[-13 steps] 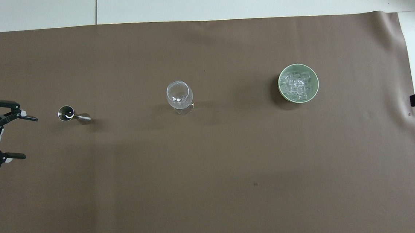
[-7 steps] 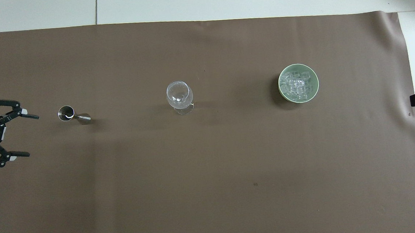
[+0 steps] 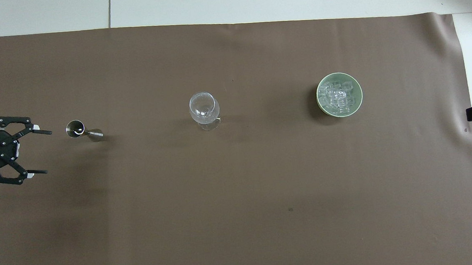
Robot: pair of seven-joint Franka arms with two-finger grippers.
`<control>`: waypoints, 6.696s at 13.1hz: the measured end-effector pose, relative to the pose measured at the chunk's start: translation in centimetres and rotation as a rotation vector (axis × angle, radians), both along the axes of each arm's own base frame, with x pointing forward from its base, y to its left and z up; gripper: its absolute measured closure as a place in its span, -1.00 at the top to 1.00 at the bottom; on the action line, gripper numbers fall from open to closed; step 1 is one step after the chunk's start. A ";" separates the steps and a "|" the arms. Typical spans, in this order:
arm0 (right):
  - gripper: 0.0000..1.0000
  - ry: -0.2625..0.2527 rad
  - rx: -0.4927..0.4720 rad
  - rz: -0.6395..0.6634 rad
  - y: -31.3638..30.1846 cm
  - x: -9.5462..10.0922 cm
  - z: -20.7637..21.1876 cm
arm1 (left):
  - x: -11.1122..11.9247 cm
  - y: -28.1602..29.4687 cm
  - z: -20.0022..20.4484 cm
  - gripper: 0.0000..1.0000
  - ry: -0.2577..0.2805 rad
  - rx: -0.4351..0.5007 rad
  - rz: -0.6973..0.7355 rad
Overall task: Pour wine and add ice with both arms
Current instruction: 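Move the open left gripper toward the small silver cup, then close the left gripper around the small silver cup, then lift the silver cup off the table with the left gripper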
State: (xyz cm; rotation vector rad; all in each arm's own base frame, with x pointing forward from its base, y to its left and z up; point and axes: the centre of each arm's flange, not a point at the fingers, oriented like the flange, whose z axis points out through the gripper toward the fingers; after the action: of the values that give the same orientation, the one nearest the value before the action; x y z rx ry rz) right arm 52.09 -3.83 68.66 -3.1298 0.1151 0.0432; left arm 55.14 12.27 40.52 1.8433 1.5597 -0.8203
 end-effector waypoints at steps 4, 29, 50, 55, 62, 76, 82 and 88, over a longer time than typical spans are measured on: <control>1.00 0.000 0.000 0.000 0.0 0.0 0.0 | 0.1 0.9 -1.2 1.00 0.002 -0.033 0.117; 1.00 0.000 0.000 0.000 0.0 0.0 0.0 | 1.2 2.3 -13.3 1.00 0.072 -0.268 0.299; 1.00 0.000 0.000 0.000 0.0 0.0 0.0 | 1.1 -1.6 -16.6 0.76 0.030 -0.329 0.383; 1.00 0.000 0.000 0.000 0.0 0.0 0.0 | 1.0 -1.4 -16.6 0.44 0.030 -0.329 0.386; 1.00 0.000 0.000 0.000 0.0 0.0 0.0 | 1.0 -1.3 -16.6 0.04 0.029 -0.330 0.390; 1.00 0.000 0.000 0.000 0.0 0.0 0.0 | 1.0 -1.6 -16.5 -0.57 0.033 -0.354 0.389; 1.00 0.000 0.000 0.000 0.0 0.0 0.0 | 1.5 -2.8 -14.6 -0.57 0.009 -0.373 0.362; 1.00 0.000 0.000 0.000 0.0 0.0 0.0 | 2.8 -8.2 -8.6 -0.57 -0.014 -0.340 0.304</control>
State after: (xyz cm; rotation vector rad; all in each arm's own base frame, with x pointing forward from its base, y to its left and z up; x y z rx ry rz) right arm 52.09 -3.83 68.66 -3.1298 0.1151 0.0433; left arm 57.99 4.07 31.89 1.3312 1.5330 -0.8646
